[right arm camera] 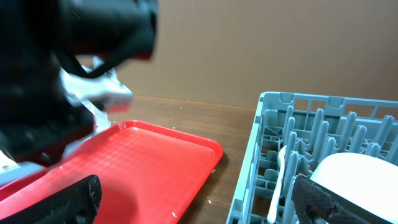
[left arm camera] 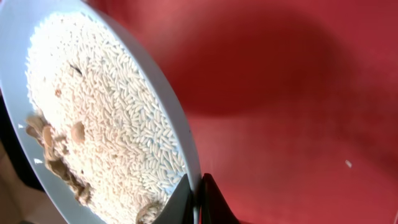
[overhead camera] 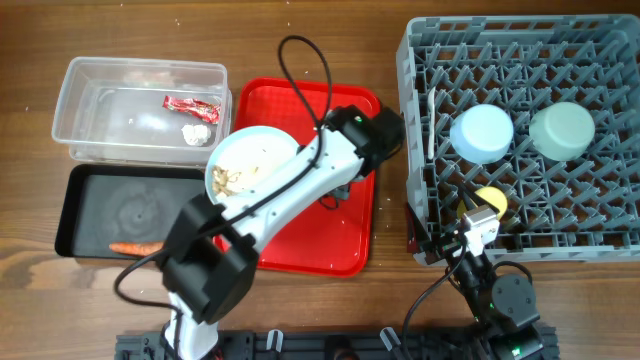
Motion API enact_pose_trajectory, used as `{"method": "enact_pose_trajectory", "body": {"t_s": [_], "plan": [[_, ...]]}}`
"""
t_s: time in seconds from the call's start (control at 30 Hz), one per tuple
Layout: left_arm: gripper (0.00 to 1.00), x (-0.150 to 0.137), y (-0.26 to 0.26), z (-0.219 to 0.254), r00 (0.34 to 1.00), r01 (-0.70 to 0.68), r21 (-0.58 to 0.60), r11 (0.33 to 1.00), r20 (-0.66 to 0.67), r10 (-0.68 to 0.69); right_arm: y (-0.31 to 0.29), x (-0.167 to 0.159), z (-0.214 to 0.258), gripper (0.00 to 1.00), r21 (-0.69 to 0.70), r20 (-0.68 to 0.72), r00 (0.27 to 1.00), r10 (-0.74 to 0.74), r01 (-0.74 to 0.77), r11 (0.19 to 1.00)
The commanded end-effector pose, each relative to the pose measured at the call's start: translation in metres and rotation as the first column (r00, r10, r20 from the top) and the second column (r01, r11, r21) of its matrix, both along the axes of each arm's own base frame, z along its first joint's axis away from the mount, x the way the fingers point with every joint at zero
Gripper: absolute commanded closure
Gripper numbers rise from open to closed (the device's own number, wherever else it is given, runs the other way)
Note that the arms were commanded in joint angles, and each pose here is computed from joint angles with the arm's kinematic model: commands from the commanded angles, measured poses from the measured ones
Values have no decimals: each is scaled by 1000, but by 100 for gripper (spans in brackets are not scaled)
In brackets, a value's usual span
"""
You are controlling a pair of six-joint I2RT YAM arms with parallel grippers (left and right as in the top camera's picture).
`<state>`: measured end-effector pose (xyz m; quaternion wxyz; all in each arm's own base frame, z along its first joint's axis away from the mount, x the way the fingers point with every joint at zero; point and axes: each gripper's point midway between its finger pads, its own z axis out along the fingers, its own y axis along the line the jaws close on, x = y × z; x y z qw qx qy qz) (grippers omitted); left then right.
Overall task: Sort waste into correct bins and load items into the dishwasher rack
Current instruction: 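Lift the white plate and carry it over the black tray, then tip the plate to dump the rice scraps onto the black tray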
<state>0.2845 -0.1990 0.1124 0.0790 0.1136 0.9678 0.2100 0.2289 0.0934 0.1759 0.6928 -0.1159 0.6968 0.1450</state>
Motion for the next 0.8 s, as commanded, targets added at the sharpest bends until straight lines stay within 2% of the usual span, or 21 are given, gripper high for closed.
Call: {"method": "enact_pose_trajectory", "body": {"t_s": [0.0, 0.13, 0.33, 0.47, 0.57, 0.67, 0.77], "plan": [[96, -2, 7, 26, 997, -74, -82, 994, 23, 76, 0, -1, 2, 0, 18, 6, 1000, 5, -5, 1000], [96, -3, 31, 35, 973, -225, -94, 970, 22, 228, 0, -1, 2, 0, 18, 6, 1000, 5, -5, 1000], [96, -3, 74, 37, 928, -372, -56, 927, -26, 371, 0, -1, 2, 0, 18, 6, 1000, 4, -4, 1000], [96, 1, 114, 41, 869, -494, -72, 866, -37, 493, 0, -1, 2, 0, 18, 6, 1000, 4, -4, 1000], [96, 10, 141, 52, 823, -565, -137, 814, -20, 568, 0, -1, 2, 0, 18, 6, 1000, 4, -4, 1000], [96, 26, 153, 56, 812, -574, -301, 762, -87, 577, 0, -1, 2, 0, 18, 6, 1000, 5, -5, 1000], [96, 39, 166, 55, 792, -593, -398, 700, -130, 596, 0, -1, 2, 0, 18, 6, 1000, 4, -4, 1000]]}}
